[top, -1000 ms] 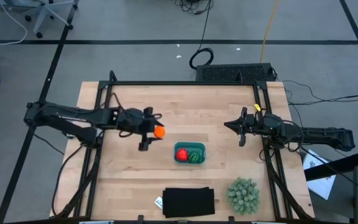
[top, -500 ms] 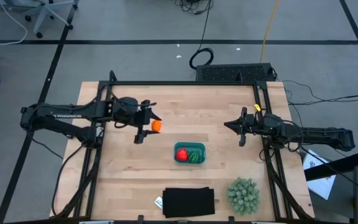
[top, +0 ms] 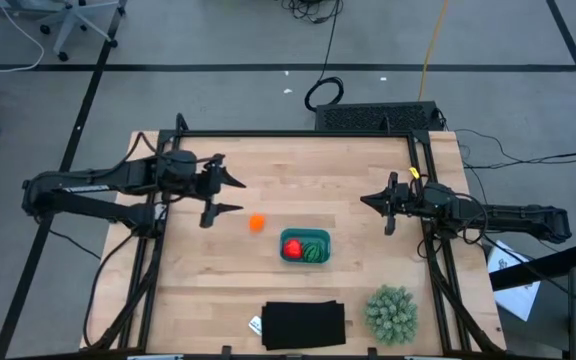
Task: Pick and placing Produce into tupperware
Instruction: Put the orange pumpkin into the blue container
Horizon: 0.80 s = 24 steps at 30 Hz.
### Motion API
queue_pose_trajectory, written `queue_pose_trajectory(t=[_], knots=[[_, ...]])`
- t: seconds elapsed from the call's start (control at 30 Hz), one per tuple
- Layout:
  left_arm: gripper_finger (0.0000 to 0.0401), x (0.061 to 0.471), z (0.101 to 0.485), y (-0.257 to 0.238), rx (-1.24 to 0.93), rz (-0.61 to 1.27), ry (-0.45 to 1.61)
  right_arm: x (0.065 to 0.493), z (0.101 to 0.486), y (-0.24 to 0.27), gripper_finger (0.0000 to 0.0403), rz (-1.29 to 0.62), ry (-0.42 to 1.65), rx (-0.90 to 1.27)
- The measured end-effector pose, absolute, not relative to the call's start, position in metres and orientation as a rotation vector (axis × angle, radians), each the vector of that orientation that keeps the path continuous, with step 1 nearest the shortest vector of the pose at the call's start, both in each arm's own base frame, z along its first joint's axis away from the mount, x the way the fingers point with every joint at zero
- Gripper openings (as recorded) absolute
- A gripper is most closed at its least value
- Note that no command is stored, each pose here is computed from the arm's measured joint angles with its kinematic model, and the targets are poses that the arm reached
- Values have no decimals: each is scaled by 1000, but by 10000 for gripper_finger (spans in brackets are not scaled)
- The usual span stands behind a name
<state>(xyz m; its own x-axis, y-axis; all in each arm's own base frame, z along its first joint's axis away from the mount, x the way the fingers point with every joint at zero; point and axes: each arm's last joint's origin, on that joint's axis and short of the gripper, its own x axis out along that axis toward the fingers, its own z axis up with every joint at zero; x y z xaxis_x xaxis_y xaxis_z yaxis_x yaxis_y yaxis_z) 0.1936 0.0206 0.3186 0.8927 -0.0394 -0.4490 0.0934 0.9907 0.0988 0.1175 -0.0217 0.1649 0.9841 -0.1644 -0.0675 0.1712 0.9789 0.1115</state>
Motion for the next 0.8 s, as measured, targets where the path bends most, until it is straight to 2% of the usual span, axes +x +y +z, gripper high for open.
queue_pose_trajectory(t=[0.8], knots=[[271, 193, 317, 21, 106, -63, 486, 118, 165, -22, 0, -170, 59, 118]])
